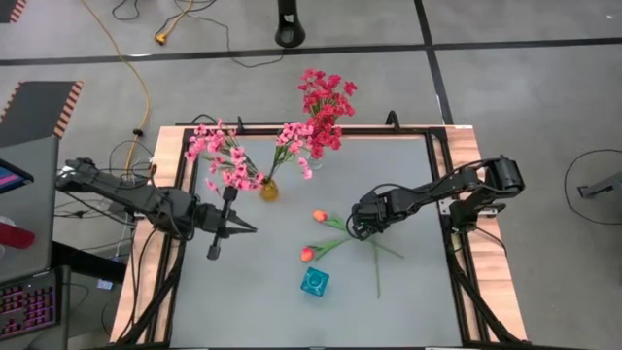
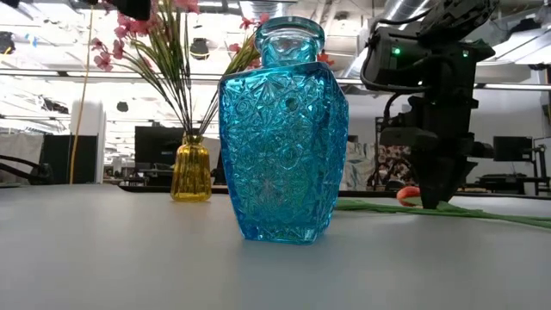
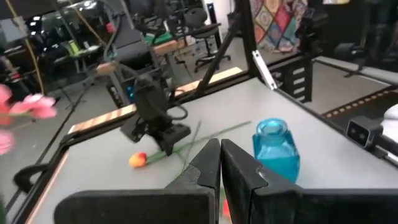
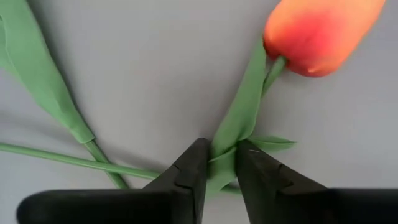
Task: Sort flowers into vase by color
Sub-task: Put the right orange tulip into the blue vase
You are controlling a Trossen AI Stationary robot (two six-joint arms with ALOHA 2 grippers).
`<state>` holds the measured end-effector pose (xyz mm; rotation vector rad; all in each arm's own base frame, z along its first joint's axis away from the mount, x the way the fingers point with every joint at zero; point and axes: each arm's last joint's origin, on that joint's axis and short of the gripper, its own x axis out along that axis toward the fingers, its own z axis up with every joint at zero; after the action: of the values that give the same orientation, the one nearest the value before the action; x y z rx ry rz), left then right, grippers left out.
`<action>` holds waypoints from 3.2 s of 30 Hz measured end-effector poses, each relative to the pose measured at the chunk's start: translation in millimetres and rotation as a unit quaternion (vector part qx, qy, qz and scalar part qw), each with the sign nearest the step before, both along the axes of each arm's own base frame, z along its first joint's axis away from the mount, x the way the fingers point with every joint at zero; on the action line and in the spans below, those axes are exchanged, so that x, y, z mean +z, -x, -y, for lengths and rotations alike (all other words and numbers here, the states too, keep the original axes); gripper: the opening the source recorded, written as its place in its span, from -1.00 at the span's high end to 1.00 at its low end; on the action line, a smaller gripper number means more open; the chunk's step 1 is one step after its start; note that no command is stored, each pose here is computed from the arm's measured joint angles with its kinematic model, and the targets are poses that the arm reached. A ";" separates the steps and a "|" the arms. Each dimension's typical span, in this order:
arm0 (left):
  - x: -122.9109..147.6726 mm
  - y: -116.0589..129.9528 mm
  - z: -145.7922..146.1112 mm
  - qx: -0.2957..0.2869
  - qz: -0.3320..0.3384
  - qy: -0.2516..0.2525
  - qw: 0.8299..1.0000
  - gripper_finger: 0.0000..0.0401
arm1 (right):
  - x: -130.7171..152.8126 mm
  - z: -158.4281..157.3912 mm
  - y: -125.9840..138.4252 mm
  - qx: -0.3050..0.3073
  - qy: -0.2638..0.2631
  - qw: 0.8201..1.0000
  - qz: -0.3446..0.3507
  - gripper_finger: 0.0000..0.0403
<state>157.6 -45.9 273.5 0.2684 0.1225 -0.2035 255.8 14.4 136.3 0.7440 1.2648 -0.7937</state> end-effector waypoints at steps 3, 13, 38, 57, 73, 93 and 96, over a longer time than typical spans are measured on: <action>0.3 7.7 -5.1 0.010 -0.010 0.005 1.000 0.99 | -0.1 0.0 0.1 0.000 0.000 1.000 0.000 0.50; -1.4 18.5 -8.3 0.009 -0.028 -0.003 1.000 0.99 | -0.3 0.1 0.2 0.000 0.001 1.000 0.000 0.62; -62.1 50.7 -17.5 0.008 0.024 0.039 0.999 1.00 | 102.8 0.9 18.2 0.035 0.004 0.954 0.298 0.80; -86.9 55.1 -19.8 0.033 -0.021 0.074 0.996 1.00 | 188.2 -38.9 2.4 0.266 0.173 0.697 0.643 0.80; -100.6 58.1 -22.3 0.076 -0.092 0.090 0.989 1.00 | 173.0 -51.0 -22.9 0.278 0.182 0.668 0.665 0.80; -99.6 57.8 -22.2 0.076 -0.088 0.093 0.989 1.00 | 190.8 -75.6 -14.6 0.346 0.245 0.543 0.725 0.80; -99.6 57.8 -22.2 0.076 -0.088 0.094 0.989 1.00 | 190.9 -80.3 -13.5 0.357 0.256 0.532 0.724 0.79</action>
<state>99.8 -23.7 173.9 0.0529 0.2955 -0.0867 269.2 94.7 327.2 0.1184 -0.3236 0.2986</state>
